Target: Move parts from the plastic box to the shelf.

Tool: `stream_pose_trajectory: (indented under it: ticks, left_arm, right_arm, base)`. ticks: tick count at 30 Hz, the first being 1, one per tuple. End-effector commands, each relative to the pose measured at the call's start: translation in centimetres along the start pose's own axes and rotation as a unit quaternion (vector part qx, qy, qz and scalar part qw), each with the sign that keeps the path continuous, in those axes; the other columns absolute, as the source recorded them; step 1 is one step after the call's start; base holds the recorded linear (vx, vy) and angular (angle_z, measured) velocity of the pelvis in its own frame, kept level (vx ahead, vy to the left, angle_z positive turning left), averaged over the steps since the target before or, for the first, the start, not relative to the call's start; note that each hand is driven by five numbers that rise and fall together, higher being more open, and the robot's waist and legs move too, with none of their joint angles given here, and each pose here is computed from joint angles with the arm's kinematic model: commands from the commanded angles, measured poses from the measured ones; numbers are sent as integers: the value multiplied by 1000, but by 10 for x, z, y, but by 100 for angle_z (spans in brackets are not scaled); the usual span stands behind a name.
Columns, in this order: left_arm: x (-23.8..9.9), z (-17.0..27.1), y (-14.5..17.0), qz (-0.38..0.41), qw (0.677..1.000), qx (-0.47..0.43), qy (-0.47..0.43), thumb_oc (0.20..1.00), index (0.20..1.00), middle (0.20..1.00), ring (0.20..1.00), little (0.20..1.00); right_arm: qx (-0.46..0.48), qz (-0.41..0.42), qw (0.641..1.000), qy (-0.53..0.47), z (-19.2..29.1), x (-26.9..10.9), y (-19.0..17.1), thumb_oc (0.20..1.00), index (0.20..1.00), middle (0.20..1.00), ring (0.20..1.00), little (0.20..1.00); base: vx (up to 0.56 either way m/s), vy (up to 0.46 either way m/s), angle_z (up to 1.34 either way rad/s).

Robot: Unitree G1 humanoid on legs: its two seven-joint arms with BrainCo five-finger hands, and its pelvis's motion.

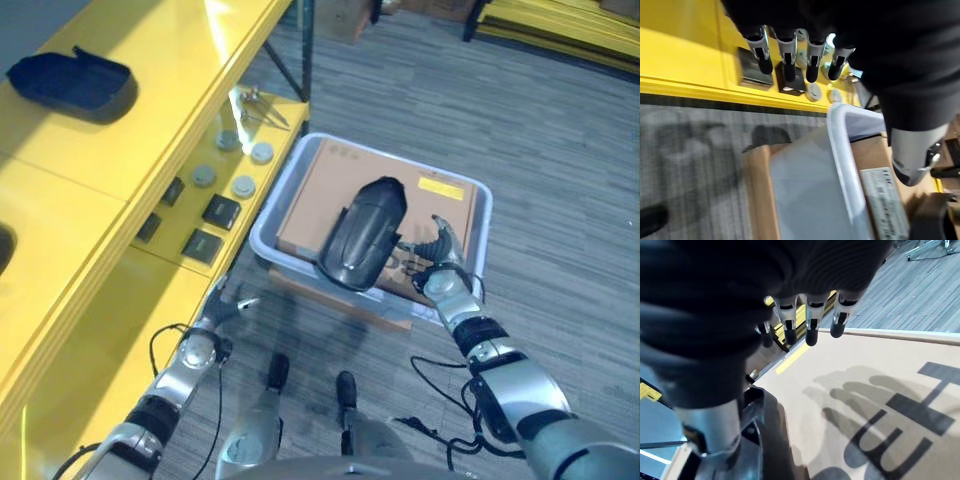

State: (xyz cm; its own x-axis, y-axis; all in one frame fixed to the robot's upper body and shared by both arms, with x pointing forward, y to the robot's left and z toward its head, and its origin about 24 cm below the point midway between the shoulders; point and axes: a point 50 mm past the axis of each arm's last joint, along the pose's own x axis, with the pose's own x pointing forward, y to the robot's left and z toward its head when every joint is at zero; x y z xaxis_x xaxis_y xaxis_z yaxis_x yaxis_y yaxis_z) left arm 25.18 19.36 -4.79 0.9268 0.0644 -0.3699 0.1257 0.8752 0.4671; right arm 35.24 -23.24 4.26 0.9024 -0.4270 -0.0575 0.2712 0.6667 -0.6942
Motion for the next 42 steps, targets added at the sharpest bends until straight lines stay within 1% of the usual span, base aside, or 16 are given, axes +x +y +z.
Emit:
stream_pose_trajectory:
  ticks: [1, 6, 11, 14, 15, 21, 23, 25, 29, 33, 34, 35, 36, 39, 41, 42]
  left_arm:
    - [8, 4, 1, 2, 1000, 28, -6, 1000, 1000, 1000, 1000, 1000]
    - [8, -14, 0, 8, 998, 44, 36, 1000, 1000, 1000, 1000, 1000]
    - [6, -28, -3, 8, 996, 51, 71, 1000, 1000, 1000, 1000, 1000]
    - [6, -31, -5, 9, 995, 55, 83, 1000, 1000, 1000, 1000, 1000]
    - [7, -32, -6, 11, 994, 55, 89, 1000, 1000, 1000, 1000, 1000]
    - [8, -33, -9, 3, 994, 62, 94, 1000, 1000, 1000, 1000, 1000]
    - [7, -33, -10, -6, 994, 60, 88, 1000, 1000, 1000, 1000, 1000]
    - [4, -32, -9, -15, 995, 57, 76, 1000, 1000, 1000, 1000, 1000]
    - [-1, -36, 0, -21, 996, 54, 71, 1000, 1000, 1000, 1000, 1000]
    - [-6, -46, 7, -11, 995, 45, 89, 1000, 1000, 1000, 1000, 1000]
    - [-10, -48, 11, -4, 995, 39, 88, 1000, 1000, 1000, 1000, 1000]
    - [-10, -47, 14, 0, 996, 32, 84, 1000, 1000, 1000, 1000, 1000]
    - [-11, -45, 15, 4, 997, 24, 78, 1000, 1000, 1000, 1000, 1000]
    - [-9, -33, 15, 7, 999, -8, 50, 1000, 1000, 1000, 1000, 1000]
    - [-7, -18, 7, -7, 993, -114, 26, 1000, 1000, 1000, 1000, 1000]
    - [-6, -15, 3, -20, 990, -138, 23, 1000, 1000, 1000, 1000, 1000]
  right_arm:
    - [31, -32, 999, -12, 13, 8, -10, 1000, 1000, 1000, 1000, 1000]
    - [47, 25, 998, 27, 1, 1, 12, 1000, 1000, 1000, 1000, 1000]
    - [14, 89, 993, 80, -20, -13, 39, 1000, 1000, 1000, 1000, 1000]
    - [15, 105, 990, 94, -22, -20, 49, 1000, 1000, 1000, 1000, 1000]
    - [6, 126, 986, 110, -28, -28, 60, 200, 200, 200, 200, 200]
    - [-49, 152, 977, 144, -51, -37, 63, 200, 200, 200, 200, 200]
    - [-134, 153, 968, 146, -67, -35, 50, 200, 200, 200, 200, 200]
    - [-162, 147, 962, 165, -84, -34, 36, 200, 200, 200, 200, 200]
    - [-186, 124, 956, 190, -106, -29, 7, 200, 200, 200, 200, 200]
    - [-184, 97, 962, 175, -106, -20, -11, 200, 200, 200, 200, 200]
    - [-182, 68, 973, 124, -91, -7, -28, 200, 200, 200, 200, 200]
    - [-176, 54, 978, 94, -79, -2, -32, 200, 200, 200, 200, 200]
    - [-195, 41, 979, 44, -64, 3, -39, 200, 200, 200, 200, 200]
    - [-225, 1, 974, -29, -47, 6, -61, 200, 200, 200, 200, 200]
    - [-243, -26, 966, -82, -27, 7, -74, 200, 200, 200, 200, 200]
    - [-274, -23, 956, -98, -24, 7, -76, 200, 200, 200, 200, 200]
  base:
    - [-35, -2, 5]
    - [-3, 5, 14]
    - [3, -2, 13]
    - [12, 2, 7]
    - [12, -1, 5]
    - [16, -2, 9]
    - [16, 3, 6]
    - [12, 3, 3]
    - [21, 8, 17]
    - [13, 5, 0]
    - [22, 13, -4]
    - [32, 9, -6]
    - [30, -3, -13]
    - [39, -1, -23]
    - [36, 1, -18]
    - [44, -13, -23]
